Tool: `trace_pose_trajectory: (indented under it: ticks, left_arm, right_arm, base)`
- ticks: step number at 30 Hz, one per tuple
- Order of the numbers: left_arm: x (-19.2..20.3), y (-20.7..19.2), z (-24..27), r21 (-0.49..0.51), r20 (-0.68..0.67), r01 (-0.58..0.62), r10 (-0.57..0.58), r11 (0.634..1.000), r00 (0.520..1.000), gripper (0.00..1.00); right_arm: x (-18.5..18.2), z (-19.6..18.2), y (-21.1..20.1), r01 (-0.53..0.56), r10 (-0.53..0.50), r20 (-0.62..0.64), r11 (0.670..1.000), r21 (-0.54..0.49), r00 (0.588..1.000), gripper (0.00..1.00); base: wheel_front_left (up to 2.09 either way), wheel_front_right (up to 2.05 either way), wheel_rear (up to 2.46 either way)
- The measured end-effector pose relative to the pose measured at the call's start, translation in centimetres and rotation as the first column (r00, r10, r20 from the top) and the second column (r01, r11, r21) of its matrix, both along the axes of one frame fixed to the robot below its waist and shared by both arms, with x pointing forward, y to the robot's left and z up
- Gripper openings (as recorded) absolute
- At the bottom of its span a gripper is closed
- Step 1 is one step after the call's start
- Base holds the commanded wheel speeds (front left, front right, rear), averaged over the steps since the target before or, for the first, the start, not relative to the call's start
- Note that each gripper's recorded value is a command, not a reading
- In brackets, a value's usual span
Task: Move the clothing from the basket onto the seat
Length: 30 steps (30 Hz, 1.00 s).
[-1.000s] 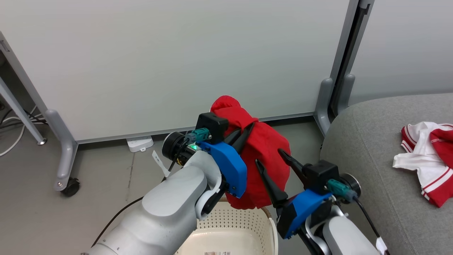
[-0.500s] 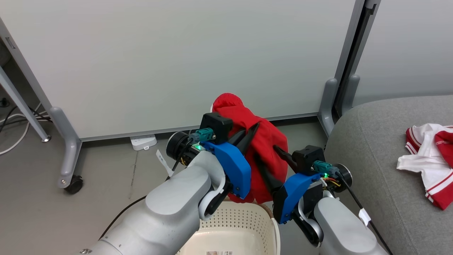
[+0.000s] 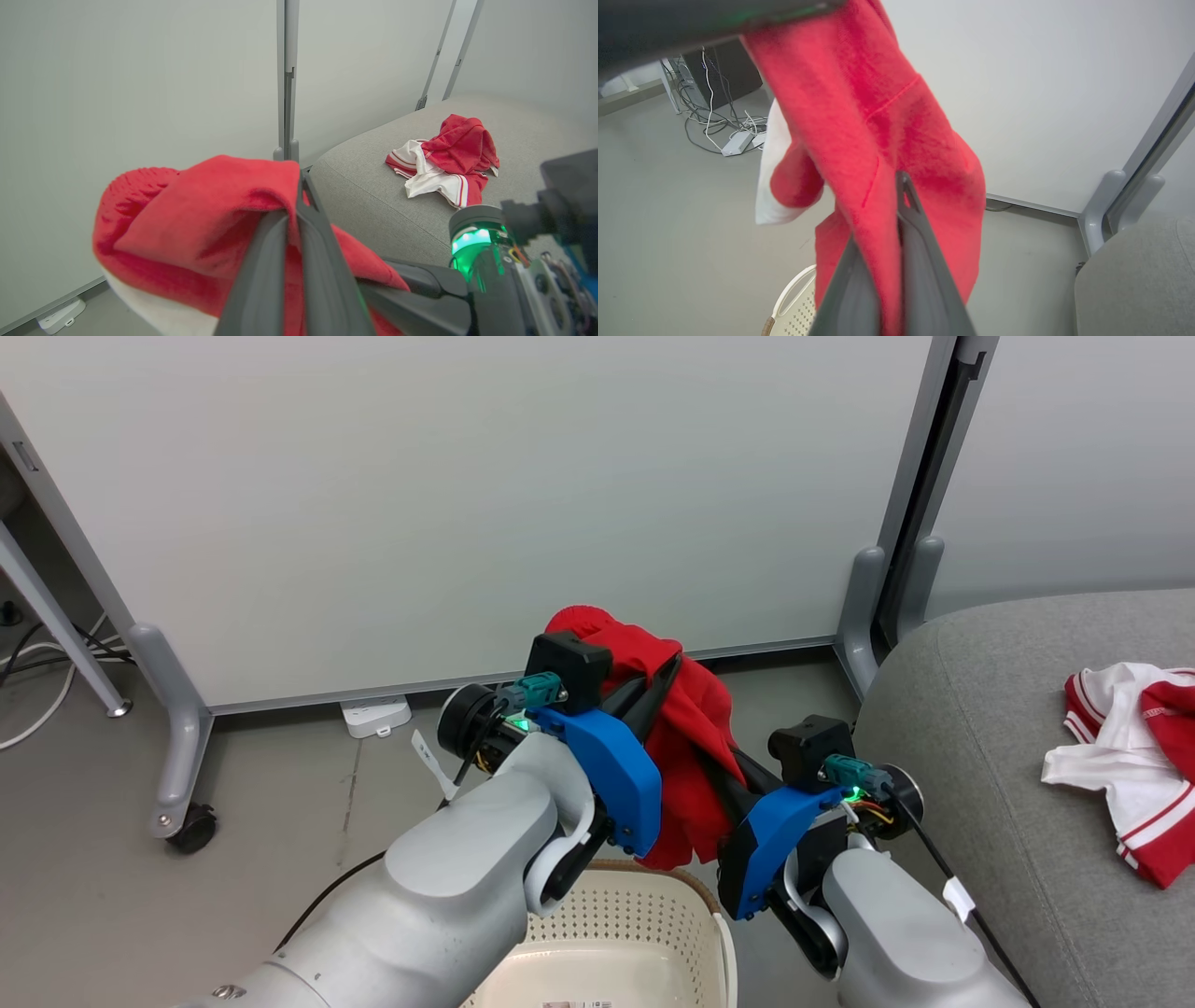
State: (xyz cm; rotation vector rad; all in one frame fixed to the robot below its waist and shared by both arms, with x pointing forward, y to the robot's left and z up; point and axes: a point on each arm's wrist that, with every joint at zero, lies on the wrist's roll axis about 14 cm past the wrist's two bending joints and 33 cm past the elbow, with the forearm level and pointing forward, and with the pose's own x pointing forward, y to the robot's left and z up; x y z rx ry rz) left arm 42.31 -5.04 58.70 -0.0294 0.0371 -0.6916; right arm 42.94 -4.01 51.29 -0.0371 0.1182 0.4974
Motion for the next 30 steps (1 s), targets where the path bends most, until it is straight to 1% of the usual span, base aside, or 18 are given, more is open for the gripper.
trace_pose_trajectory:
  ticks: [3,4,6,7,12,16,19,23,27,30]
  left_arm:
    - [0.0,0.0,-0.1,-0.002,-0.003,-0.001,0.001,1.000,1.000,0.00]
    - [0.1,0.0,-0.1,-0.004,-0.005,-0.001,0.001,1.000,1.000,0.15]
    - [0.0,-0.1,-0.2,-0.008,-0.004,0.003,-0.003,1.000,1.000,0.85]
    - [-0.1,-0.2,-0.1,-0.012,0.000,0.010,-0.010,1.000,1.000,1.00]
    - [0.0,0.0,0.3,-0.049,0.022,0.009,-0.008,0.999,1.000,1.00]
    - [-0.3,0.7,-1.4,-0.057,-0.002,-0.002,0.001,0.998,1.000,1.00]
    - [-0.6,1.5,-1.2,-0.090,0.015,-0.012,0.014,0.996,1.000,1.00]
    - [-1.5,3.5,-2.2,-0.121,0.022,-0.046,0.049,0.992,0.999,1.00]
    - [-2.7,6.3,-3.4,-0.110,0.054,-0.091,0.098,0.990,0.994,1.00]
    - [-3.5,7.6,-3.7,-0.115,0.071,-0.120,0.128,0.986,0.989,1.00]
  right_arm:
    - [0.0,-0.1,-0.1,0.001,-0.001,0.000,1.000,0.002,1.000,0.00]
    - [0.0,-0.1,-0.1,0.002,-0.002,-0.002,1.000,0.001,1.000,0.00]
    - [0.1,-0.2,-0.2,0.004,-0.004,-0.002,1.000,0.002,1.000,0.00]
    - [0.1,-0.2,-0.2,0.005,-0.005,-0.002,1.000,0.003,1.000,0.00]
    - [0.5,-0.1,-0.4,0.015,-0.015,0.004,1.000,0.013,1.000,0.00]
    - [1.2,0.1,-0.6,0.026,-0.026,0.016,0.999,0.019,1.000,0.00]
    - [1.6,0.0,-0.8,0.037,-0.038,0.017,0.999,0.022,0.999,0.00]
    - [1.9,-0.1,-1.1,0.049,-0.049,0.020,0.998,0.025,0.999,0.00]
    - [2.1,0.2,-1.7,0.067,-0.068,0.030,0.997,0.029,0.997,0.00]
    - [2.2,0.5,-2.1,0.079,-0.080,0.037,0.996,0.034,0.996,0.00]
  base:
    - [0.00,0.00,0.00]
    - [0.00,0.00,0.00]
    - [0.00,0.00,0.00]
    - [0.00,0.00,0.00]
    - [0.00,0.00,0.00]
    - [0.00,0.00,0.00]
    - [0.00,0.00,0.00]
    - [0.00,0.00,0.00]
    - [0.00,0.00,0.00]
    - [0.00,0.00,0.00]
